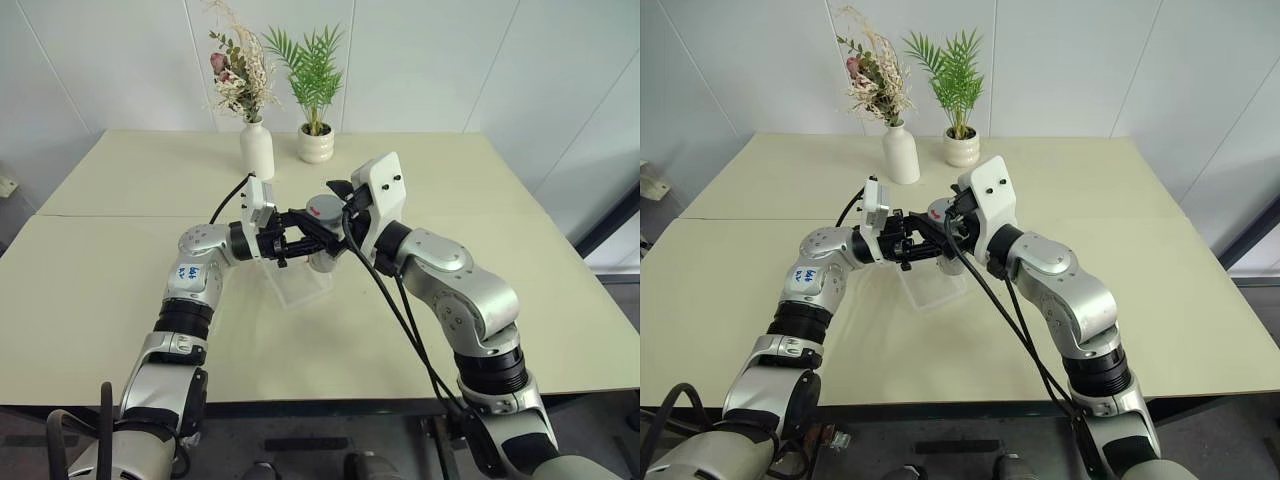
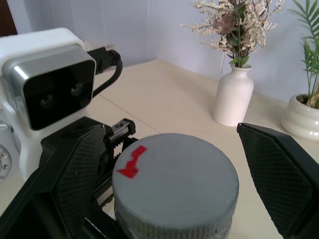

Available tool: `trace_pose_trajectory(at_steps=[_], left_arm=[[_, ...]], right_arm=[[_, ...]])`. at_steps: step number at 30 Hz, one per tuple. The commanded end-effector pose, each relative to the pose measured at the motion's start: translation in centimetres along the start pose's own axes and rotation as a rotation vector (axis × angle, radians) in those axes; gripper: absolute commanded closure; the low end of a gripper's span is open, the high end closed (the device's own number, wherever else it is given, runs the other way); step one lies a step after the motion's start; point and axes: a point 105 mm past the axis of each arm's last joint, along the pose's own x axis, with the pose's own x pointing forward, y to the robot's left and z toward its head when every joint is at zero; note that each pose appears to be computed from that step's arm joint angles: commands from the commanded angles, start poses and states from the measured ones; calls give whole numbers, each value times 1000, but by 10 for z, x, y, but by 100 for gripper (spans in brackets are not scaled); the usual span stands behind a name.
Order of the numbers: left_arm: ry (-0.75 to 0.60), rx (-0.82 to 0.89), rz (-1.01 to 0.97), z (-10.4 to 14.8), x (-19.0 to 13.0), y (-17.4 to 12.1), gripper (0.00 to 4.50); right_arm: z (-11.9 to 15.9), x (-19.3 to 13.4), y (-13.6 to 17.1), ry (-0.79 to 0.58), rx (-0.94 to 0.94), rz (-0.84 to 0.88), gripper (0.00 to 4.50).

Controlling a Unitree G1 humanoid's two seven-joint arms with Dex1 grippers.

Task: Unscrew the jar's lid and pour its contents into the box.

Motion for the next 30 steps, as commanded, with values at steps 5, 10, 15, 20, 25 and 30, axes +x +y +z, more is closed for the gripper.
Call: trace_pose_trajectory(at_steps=[5,10,15,20,25,30], left_arm=[[-6,63,-15,9,1,-1,229],[-4,62,-16,9,1,-1,229],[-5,61,-12,8,-1,-1,229],[-3,57,-12,6,-3,-3,229],[-6,46,-18,6,-7,-5,229],[-26,24,-63,8,-13,-12,229]], right_arm=[[12,0,1,-8,-47,23,0],[14,1,0,-15,-48,25,19],[19,-1,3,-36,-52,44,162],[21,-6,11,-51,-41,96,185],[24,-12,16,-65,-42,153,185],[26,-25,31,-62,-74,334,185]])
